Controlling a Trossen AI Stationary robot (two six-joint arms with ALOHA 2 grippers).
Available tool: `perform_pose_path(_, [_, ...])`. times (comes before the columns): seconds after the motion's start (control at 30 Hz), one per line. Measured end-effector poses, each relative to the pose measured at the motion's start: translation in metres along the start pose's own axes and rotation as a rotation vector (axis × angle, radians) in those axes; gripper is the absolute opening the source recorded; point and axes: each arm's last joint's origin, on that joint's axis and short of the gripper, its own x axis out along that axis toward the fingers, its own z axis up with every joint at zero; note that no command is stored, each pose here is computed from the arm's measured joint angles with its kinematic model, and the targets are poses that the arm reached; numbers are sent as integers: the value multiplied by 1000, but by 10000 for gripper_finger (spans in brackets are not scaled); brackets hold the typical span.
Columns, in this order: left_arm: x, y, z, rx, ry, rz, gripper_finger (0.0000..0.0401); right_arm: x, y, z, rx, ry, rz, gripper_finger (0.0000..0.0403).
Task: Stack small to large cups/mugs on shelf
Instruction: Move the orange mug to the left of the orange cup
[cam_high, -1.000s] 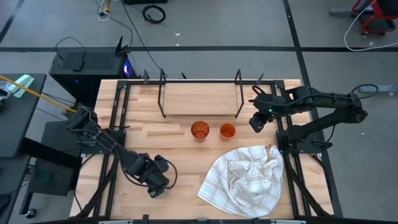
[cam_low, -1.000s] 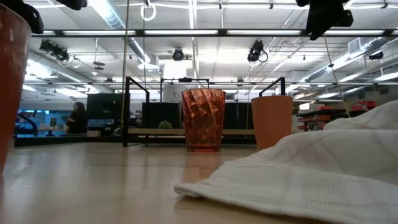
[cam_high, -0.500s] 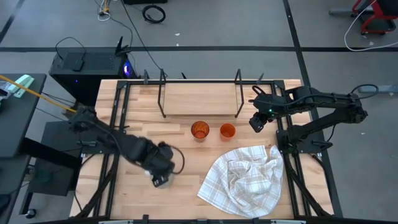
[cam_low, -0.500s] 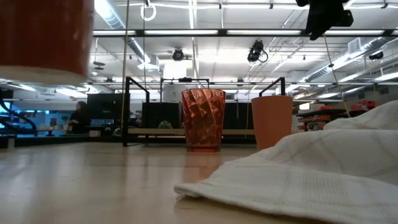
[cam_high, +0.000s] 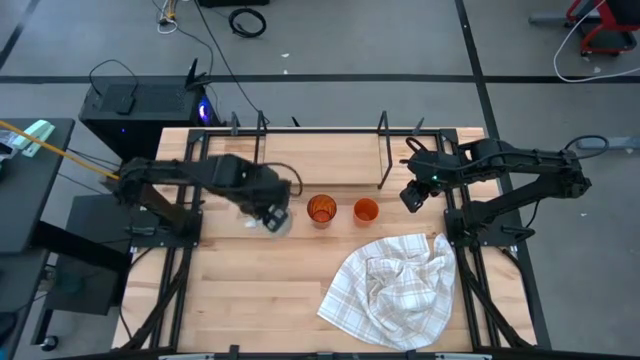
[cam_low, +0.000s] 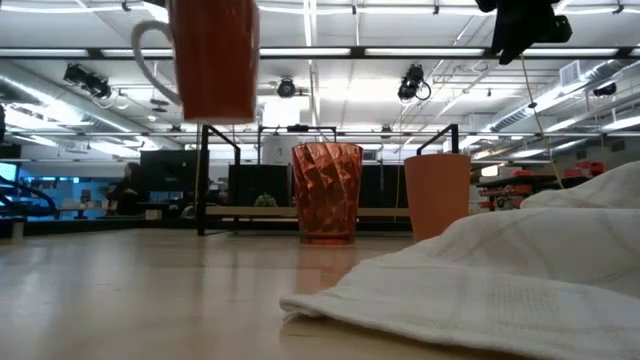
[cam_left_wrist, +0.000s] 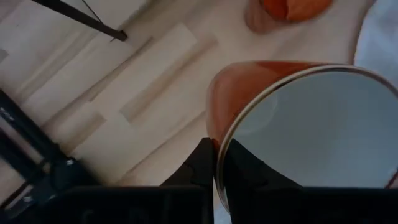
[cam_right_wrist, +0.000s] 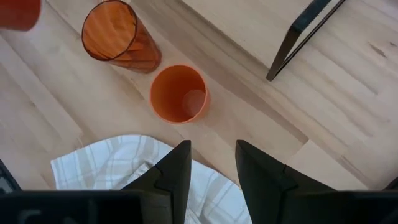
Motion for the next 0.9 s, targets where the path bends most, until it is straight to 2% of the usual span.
perform_pose_path(0.13, [23, 17, 17, -95, 73, 67, 21, 0, 0, 0, 36, 1, 1, 132])
perform_pose_path(0.27, [47, 31, 23, -163, 156, 121, 21, 0, 0, 0, 35, 14, 12, 132])
perform_pose_path(0.37, [67, 34, 24, -214, 208, 106, 21, 0, 1, -1, 12, 26, 22, 132])
perform_pose_path(0.53, [92, 29, 39, -304, 137, -47, 21, 0, 1, -1, -54, 31, 28, 132])
perform_pose_path(0.63, [98, 35, 45, -377, 124, -34, 21, 0, 1, -1, -86, 34, 31, 132])
perform_pose_path(0.9, [98, 43, 49, -481, 106, 10, 21, 0, 1, -1, -158, 32, 32, 132])
